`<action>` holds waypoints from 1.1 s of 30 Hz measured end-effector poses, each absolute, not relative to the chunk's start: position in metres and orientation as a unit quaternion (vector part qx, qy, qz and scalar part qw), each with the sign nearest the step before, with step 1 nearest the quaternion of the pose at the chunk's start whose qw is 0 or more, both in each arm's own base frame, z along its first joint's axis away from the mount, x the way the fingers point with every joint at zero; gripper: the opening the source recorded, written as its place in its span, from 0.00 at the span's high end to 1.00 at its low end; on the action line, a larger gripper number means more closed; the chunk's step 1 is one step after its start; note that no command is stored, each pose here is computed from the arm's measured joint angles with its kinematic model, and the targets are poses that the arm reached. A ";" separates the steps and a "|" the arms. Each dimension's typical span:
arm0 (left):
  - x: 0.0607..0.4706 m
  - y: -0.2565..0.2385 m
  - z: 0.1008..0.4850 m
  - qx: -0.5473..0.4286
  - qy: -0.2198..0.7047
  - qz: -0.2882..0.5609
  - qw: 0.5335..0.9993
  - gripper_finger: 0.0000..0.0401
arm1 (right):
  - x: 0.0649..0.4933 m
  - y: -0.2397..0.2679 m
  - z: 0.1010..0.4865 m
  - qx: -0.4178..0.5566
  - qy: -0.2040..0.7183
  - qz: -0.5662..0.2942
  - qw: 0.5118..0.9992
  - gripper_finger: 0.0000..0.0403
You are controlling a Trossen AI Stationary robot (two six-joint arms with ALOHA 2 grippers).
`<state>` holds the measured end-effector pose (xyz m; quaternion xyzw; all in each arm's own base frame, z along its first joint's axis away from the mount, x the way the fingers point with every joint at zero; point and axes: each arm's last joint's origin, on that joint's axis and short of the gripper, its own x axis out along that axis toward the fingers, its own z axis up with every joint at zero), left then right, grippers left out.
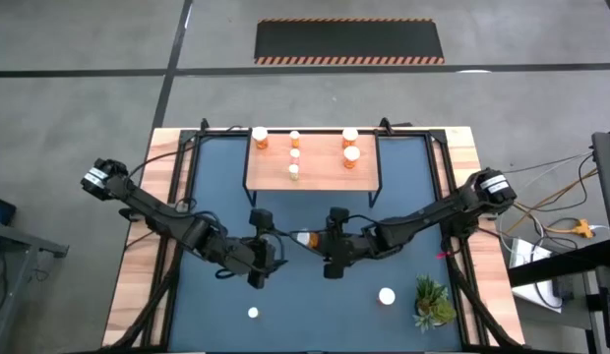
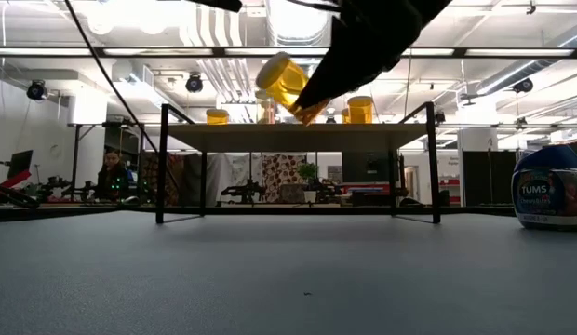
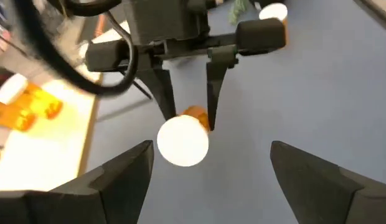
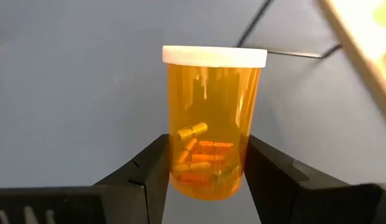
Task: Pick and place medicine bottles onto shelf by color
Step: Align the large orange pill bottle with the other large orange pill bottles on the shelf
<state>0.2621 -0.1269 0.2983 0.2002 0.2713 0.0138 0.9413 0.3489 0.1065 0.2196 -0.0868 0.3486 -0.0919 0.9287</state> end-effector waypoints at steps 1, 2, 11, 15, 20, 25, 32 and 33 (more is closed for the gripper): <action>0.260 -0.126 0.298 0.200 0.263 0.013 0.944 0.24 | 0.346 0.105 0.222 -0.085 0.344 -0.101 0.930 0.58; 0.259 -0.126 0.299 0.203 0.254 0.012 0.946 0.24 | 0.343 0.104 0.224 -0.080 0.337 -0.111 0.932 0.58; 0.244 -0.118 0.298 0.206 0.204 0.013 0.957 0.24 | 0.322 0.087 0.240 -0.040 0.208 -0.303 0.929 0.58; 0.237 -0.113 0.289 0.211 0.197 0.025 0.957 0.24 | 0.315 0.081 0.235 -0.025 0.144 -0.420 0.896 0.58; 0.228 -0.107 0.283 0.209 0.194 0.043 0.958 0.24 | 0.311 0.070 0.229 0.008 0.096 -0.488 0.867 0.58; 0.218 -0.101 0.288 0.178 0.177 0.055 0.967 0.24 | 0.311 0.049 0.220 0.037 0.093 -0.509 0.855 0.58; 0.208 -0.095 0.283 0.165 0.175 0.058 0.969 0.24 | 0.310 0.034 0.212 0.061 0.095 -0.522 0.845 0.58; 0.207 -0.095 0.282 0.165 0.176 0.058 0.969 0.24 | 0.310 0.032 0.211 0.062 0.095 -0.525 0.844 0.58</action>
